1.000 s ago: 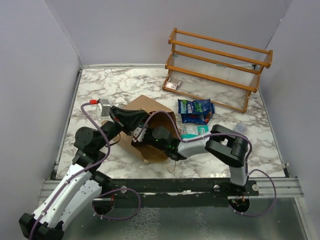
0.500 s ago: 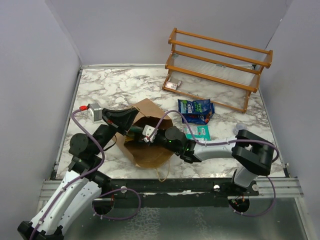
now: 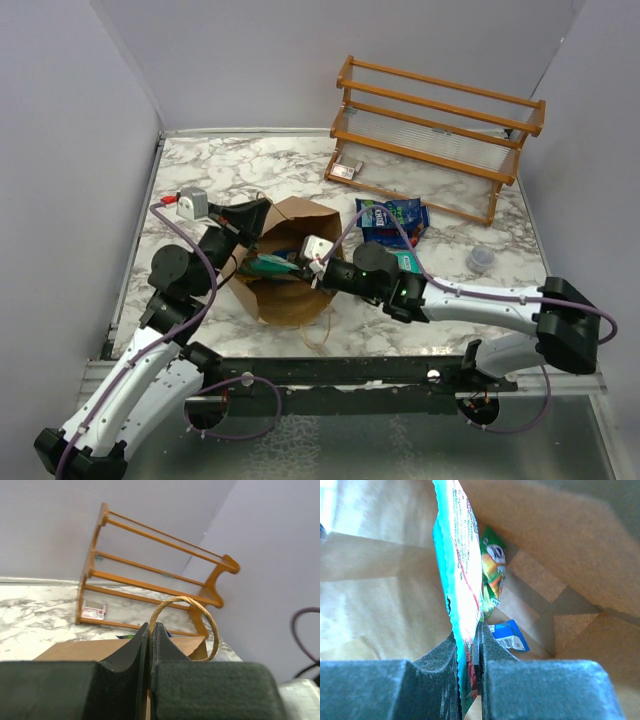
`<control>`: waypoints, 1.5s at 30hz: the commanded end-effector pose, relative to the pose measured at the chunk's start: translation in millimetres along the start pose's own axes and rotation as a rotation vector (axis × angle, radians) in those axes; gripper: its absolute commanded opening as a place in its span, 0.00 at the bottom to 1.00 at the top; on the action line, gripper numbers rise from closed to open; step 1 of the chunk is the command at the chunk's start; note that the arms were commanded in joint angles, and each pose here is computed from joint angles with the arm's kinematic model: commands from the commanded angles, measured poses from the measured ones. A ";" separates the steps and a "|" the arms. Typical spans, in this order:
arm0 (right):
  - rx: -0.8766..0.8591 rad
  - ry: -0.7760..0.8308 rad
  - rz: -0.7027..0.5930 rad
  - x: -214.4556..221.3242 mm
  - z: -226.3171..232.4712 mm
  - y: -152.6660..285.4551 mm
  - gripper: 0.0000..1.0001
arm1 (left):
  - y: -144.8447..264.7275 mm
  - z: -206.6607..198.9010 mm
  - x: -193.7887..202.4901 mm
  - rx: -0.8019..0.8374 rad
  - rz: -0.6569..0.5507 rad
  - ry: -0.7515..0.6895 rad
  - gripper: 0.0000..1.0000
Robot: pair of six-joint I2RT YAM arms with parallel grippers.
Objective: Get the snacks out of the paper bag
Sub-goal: Take out the snack from the paper bag, then place the snack at the center of the board.
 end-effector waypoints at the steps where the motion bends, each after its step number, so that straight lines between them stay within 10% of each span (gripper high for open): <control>1: 0.001 -0.107 -0.039 -44.4 -9.8 21.2 0.01 | -6.7 5.8 -23.5 -0.175 -0.106 0.006 0.00; 22: 0.578 -0.241 -0.098 -196.7 -103.4 145.4 0.01 | -30.8 23.3 -52.4 -0.399 -0.184 -0.224 0.00; 32: 1.142 -0.088 0.233 -118.6 -117.6 174.2 0.01 | -27.6 24.7 -53.3 -0.409 -0.180 -0.255 0.00; 39: 0.851 -0.438 0.475 -15.4 -84.8 161.6 0.01 | -27.6 27.0 -50.6 -0.413 -0.176 -0.264 0.00; 45: 0.537 -0.719 0.377 -10.8 -69.4 148.9 0.01 | -28.7 28.0 -47.5 -0.408 -0.164 -0.263 0.00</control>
Point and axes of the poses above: each gripper's point midway between its finger pads, its own y axis back along the fingers, its own z axis along the line the jaws close on, x = y × z, the point moved 9 cm from there along y, back along the fingers, and after that the axes turned 5 degrees about y, right-handed, at the moved point
